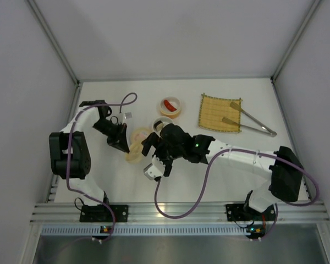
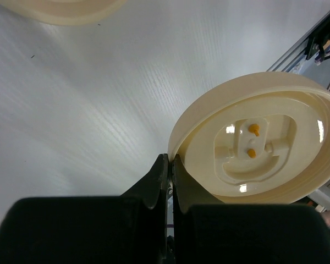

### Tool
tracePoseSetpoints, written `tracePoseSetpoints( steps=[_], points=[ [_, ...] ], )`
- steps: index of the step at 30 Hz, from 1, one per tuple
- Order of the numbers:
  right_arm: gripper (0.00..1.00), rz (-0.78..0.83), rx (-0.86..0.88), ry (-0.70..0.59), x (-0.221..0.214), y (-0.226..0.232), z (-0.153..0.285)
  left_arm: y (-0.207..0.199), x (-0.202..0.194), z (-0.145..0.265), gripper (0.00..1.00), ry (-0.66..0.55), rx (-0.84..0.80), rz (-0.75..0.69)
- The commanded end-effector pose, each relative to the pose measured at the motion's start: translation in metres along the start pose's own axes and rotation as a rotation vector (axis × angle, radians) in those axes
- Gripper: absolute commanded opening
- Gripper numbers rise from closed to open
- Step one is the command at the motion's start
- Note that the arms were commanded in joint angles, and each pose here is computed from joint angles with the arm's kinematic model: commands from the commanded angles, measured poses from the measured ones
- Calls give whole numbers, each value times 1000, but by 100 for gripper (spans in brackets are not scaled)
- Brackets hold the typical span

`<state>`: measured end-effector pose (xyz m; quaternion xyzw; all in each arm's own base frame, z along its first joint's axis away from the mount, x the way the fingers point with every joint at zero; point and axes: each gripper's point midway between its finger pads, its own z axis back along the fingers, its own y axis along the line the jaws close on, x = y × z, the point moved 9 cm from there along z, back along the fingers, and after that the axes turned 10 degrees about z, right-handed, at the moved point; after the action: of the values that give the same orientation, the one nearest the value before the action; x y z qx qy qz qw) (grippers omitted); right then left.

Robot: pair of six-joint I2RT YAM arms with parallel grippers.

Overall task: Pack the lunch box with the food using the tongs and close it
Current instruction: Pick up the box lid from the center of the board.

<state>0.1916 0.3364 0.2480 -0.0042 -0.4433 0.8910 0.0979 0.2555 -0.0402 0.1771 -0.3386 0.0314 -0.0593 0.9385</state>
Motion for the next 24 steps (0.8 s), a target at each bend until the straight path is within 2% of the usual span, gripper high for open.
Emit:
tracePoseSetpoints(
  steps=[1, 5, 7, 8, 11, 13, 14, 16, 17, 19, 20, 21, 23, 24],
  points=[
    [96, 62, -67, -32, 4, -25, -6, -21, -3, 7, 0, -3, -48, -83],
    [90, 68, -53, -44, 4, -24, -16, -35, -4, -1, 0, 24, -33, -142],
    [79, 57, -44, -50, 4, -24, -22, -39, -4, -3, 0, 31, -32, -153],
    [65, 51, -49, -44, 3, -26, -22, -41, -5, -4, 0, 38, -34, -162],
    [45, 26, -36, -32, 1, -25, -26, -44, -5, -4, 0, 33, -41, -182],
    [36, 4, -17, -28, 0, -22, -26, -46, -5, -3, 0, 21, -52, -190],
    [28, -10, -14, -27, 1, -22, -26, -47, -5, -2, 0, 17, -61, -200],
    [18, -26, -6, -25, 1, -21, -23, -52, -5, 0, 1, -2, -88, -221],
    [9, -55, 1, -21, 1, -18, -23, -53, -5, 1, 7, -13, -93, -227],
    [1, -95, -9, -15, 2, -19, -18, -58, -4, 5, 21, -52, -100, -254],
    [0, -143, -7, -12, 3, -17, -15, -60, -4, 7, 34, -70, -103, -266],
    [0, -163, -18, -9, 3, -19, -7, -62, -3, 9, 61, -86, -106, -278],
    [0, -221, -23, -11, 5, -18, 0, -69, -2, 18, 76, -161, -98, -311],
    [0, -242, -25, -10, 6, -19, 9, -73, 0, 25, 98, -197, -95, -331]
  ],
)
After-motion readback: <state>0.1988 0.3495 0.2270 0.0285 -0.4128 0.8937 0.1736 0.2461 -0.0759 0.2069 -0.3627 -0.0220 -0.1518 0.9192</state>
